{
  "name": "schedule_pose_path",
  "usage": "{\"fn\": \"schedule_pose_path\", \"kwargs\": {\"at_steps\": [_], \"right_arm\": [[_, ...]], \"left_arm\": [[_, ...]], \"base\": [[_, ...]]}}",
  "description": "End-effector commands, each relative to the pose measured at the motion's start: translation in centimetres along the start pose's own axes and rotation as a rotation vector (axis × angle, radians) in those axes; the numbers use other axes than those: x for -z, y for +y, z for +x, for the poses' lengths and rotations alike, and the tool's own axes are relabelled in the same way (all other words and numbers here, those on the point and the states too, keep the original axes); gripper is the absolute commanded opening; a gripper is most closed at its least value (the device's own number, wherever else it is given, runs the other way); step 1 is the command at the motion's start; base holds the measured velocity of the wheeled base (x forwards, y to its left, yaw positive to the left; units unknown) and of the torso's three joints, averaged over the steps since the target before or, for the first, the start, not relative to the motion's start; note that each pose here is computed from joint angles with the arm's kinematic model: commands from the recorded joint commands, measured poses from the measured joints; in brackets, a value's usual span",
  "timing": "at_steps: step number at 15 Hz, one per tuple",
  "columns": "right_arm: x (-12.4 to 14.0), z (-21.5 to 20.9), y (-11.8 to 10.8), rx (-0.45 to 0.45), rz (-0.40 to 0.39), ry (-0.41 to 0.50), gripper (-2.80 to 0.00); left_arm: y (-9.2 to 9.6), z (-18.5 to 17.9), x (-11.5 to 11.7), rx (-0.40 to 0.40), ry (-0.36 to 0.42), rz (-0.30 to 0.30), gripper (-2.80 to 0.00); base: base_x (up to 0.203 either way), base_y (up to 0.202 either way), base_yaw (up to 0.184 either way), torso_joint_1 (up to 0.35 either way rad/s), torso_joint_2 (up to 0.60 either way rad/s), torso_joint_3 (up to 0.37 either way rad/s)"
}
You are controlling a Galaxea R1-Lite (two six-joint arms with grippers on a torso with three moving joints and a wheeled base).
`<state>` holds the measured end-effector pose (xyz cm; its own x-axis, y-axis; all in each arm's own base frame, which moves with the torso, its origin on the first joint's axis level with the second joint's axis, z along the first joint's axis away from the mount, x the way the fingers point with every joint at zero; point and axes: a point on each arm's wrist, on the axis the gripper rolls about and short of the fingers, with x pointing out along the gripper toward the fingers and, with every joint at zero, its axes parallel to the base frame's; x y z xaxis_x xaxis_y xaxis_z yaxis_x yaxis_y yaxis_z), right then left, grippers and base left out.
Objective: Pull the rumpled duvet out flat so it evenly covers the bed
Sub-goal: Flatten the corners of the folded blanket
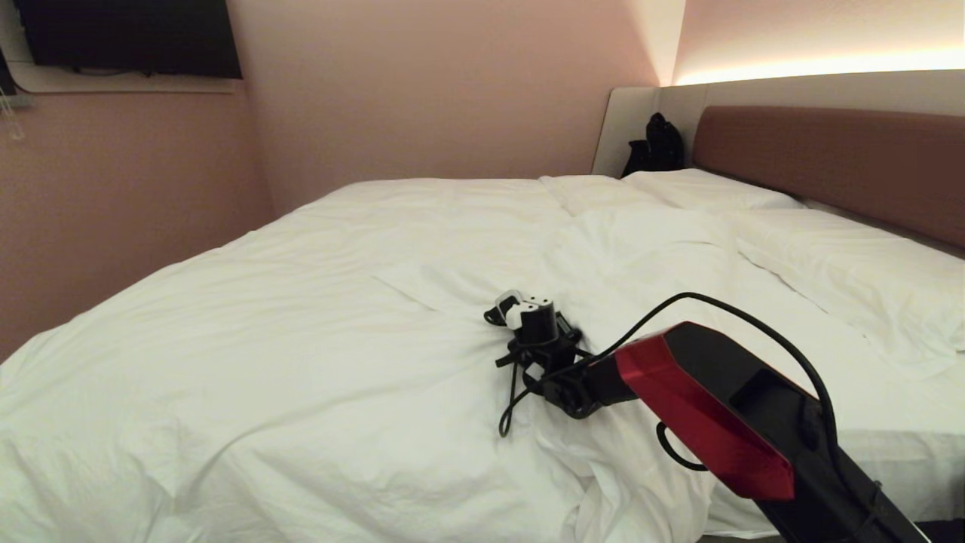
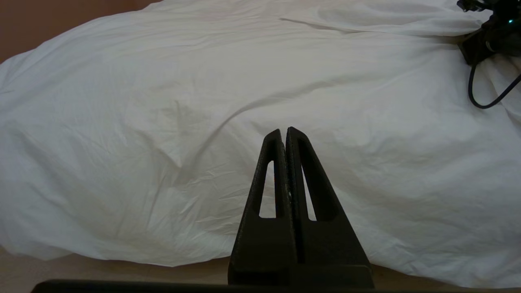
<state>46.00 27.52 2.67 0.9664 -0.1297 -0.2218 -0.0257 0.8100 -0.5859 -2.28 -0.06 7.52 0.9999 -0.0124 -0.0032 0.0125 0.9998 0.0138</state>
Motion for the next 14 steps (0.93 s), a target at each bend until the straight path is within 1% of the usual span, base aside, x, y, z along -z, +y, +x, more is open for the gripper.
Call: {"fn": "schedule_pose_path", "kwargs": {"at_steps": [1, 7, 11, 14], "right_arm": [[-0.5, -0.2, -0.4, 0.008, 0.007, -0.008, -2.8], [-0.8, -0.7, -1.0, 0.007, 0.007, -0.004, -2.8], [-0.4, -1.1, -1.6, 0.001, 0.001, 0.02, -2.8], [-0.2, -1.5, -2.1, 0.0, 0.011, 0.033, -2.8]], "left_arm": [[0.0, 0.0, 0.0, 0.0, 0.0, 0.0, -2.8], [0.0, 0.0, 0.0, 0.0, 0.0, 0.0, -2.8], [0.0, 0.0, 0.0, 0.0, 0.0, 0.0, -2.8], [0.0, 0.0, 0.0, 0.0, 0.0, 0.0, -2.8]], "base": [[0.0, 0.0, 0.0, 0.0, 0.0, 0.0], [0.0, 0.0, 0.0, 0.0, 0.0, 0.0], [0.0, 0.0, 0.0, 0.0, 0.0, 0.0], [0.0, 0.0, 0.0, 0.0, 0.0, 0.0]]}}
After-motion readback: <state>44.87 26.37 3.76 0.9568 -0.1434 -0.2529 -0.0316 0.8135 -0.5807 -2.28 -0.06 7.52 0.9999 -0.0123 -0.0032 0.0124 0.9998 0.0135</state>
